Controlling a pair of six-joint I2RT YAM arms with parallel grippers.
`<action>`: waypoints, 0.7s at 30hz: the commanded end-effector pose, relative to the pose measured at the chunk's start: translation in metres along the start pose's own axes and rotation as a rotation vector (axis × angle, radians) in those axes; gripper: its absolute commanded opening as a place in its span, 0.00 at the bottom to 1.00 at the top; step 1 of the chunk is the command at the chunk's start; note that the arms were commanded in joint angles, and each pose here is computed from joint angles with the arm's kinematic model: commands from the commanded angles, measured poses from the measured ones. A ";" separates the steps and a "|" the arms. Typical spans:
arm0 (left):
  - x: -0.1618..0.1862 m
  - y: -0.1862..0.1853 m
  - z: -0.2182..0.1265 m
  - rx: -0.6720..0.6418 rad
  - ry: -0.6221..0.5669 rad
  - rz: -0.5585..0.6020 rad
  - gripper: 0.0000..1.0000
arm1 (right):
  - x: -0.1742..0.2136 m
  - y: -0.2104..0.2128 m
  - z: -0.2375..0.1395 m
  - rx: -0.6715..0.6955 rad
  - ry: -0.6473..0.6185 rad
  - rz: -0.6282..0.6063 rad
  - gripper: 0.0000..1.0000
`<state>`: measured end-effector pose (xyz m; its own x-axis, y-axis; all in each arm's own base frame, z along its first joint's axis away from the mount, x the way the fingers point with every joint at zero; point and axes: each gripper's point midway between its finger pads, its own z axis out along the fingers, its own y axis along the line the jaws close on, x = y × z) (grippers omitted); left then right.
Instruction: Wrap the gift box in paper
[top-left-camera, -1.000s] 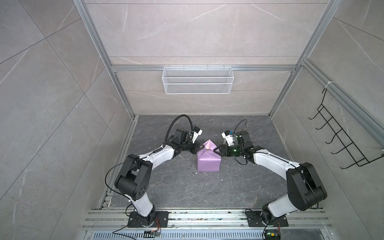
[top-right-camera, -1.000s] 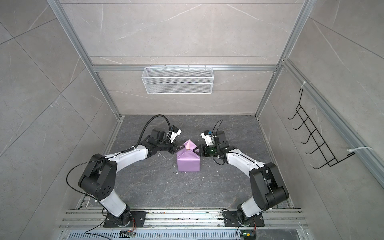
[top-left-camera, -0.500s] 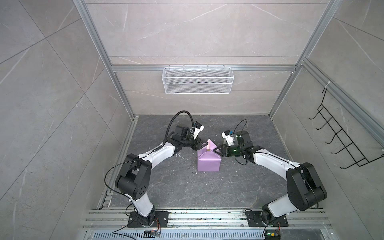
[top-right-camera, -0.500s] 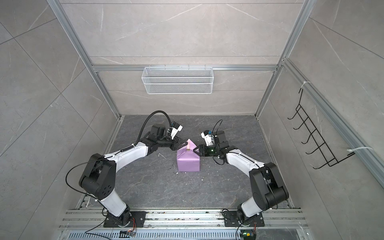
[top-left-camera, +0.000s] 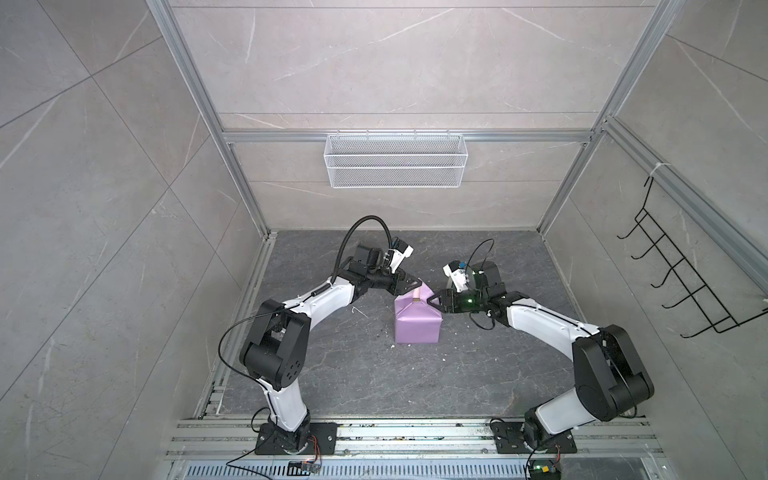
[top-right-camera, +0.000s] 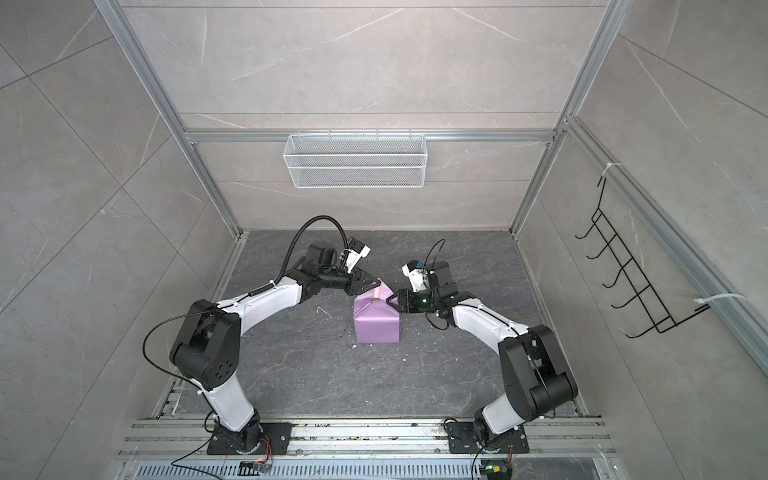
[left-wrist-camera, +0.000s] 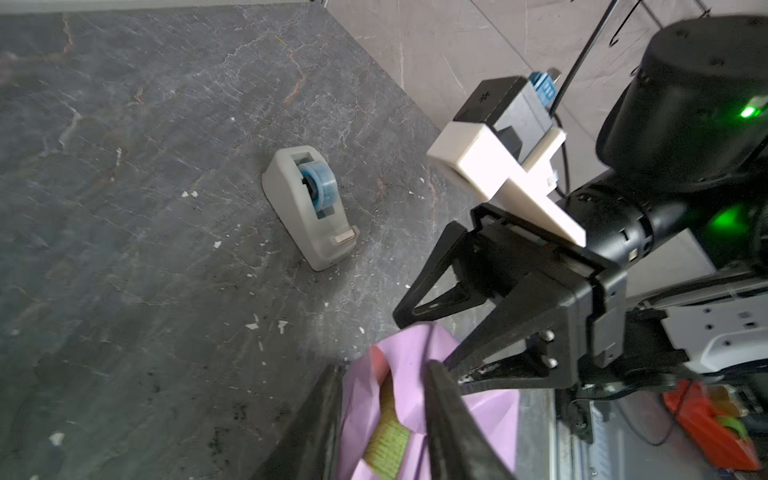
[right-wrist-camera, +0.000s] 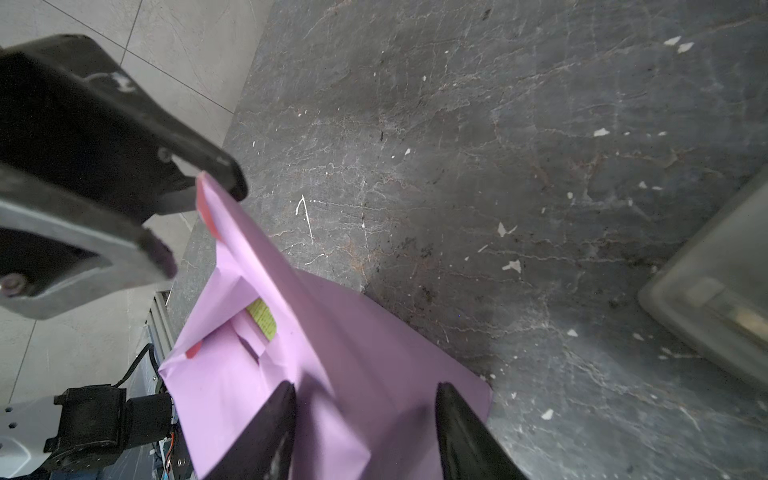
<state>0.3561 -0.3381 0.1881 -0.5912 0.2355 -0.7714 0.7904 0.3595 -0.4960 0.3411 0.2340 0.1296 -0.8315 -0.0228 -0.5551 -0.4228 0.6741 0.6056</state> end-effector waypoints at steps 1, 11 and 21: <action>-0.010 -0.009 0.003 0.062 -0.008 0.022 0.27 | 0.012 -0.008 0.006 0.032 0.040 0.000 0.55; -0.014 -0.014 0.002 0.076 -0.011 0.033 0.04 | 0.010 -0.006 0.004 0.030 0.035 -0.001 0.56; -0.022 -0.015 -0.003 0.052 -0.029 0.043 0.26 | 0.009 -0.004 0.003 0.028 0.033 -0.002 0.56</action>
<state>0.3554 -0.3419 0.1920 -0.5867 0.2381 -0.7740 0.7984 0.3296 -0.5039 0.3411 0.2339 0.1295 -0.8316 -0.0227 -0.5549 -0.4224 0.6745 0.6055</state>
